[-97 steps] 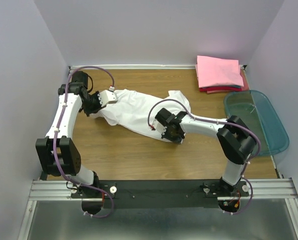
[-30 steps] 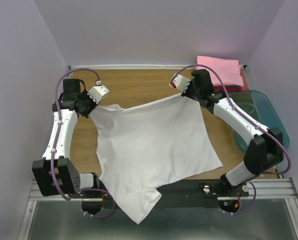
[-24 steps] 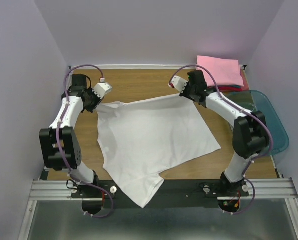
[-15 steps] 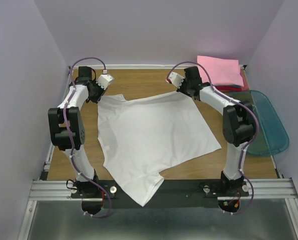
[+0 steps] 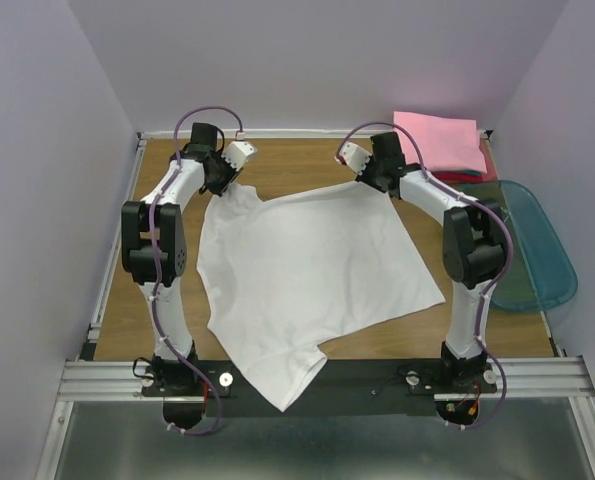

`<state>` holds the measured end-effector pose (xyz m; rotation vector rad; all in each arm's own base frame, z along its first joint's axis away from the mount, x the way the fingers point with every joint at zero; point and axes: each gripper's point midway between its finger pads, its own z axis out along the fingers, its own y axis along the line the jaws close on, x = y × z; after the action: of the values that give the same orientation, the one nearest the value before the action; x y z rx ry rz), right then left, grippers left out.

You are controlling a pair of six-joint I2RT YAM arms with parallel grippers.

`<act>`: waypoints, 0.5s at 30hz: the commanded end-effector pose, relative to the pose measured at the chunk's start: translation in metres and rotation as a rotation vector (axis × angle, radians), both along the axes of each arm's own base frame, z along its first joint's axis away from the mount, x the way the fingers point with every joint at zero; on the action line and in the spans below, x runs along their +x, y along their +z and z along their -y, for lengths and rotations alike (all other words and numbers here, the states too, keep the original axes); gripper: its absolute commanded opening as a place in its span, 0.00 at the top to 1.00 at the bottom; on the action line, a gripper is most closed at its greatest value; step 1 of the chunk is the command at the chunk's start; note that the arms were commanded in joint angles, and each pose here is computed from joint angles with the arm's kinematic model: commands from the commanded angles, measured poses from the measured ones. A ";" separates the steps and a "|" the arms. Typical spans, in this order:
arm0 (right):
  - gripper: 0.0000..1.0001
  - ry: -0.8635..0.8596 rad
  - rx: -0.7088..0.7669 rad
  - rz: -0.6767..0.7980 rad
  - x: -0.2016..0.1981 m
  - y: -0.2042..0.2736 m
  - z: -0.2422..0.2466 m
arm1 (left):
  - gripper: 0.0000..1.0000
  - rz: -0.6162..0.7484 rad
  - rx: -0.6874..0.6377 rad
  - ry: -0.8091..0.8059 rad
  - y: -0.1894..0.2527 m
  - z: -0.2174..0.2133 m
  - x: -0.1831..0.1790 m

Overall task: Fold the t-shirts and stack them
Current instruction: Flatten the tshirt out, then fold the tshirt

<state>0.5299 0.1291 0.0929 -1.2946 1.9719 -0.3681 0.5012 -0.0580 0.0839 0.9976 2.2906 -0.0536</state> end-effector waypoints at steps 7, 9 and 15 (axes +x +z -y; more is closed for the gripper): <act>0.99 0.030 0.021 0.032 0.006 0.017 0.010 | 1.00 -0.022 -0.027 -0.030 0.043 -0.001 -0.051; 0.99 0.041 0.028 0.035 0.006 0.020 0.014 | 1.00 -0.028 -0.028 -0.042 0.048 0.002 -0.069; 0.99 0.068 0.055 0.033 0.003 0.025 0.020 | 1.00 -0.062 -0.044 -0.074 0.052 0.016 -0.113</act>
<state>0.5348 0.1104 0.0992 -1.3061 1.9481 -0.3402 0.4175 -0.0586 0.1357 1.0281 2.2859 -0.0815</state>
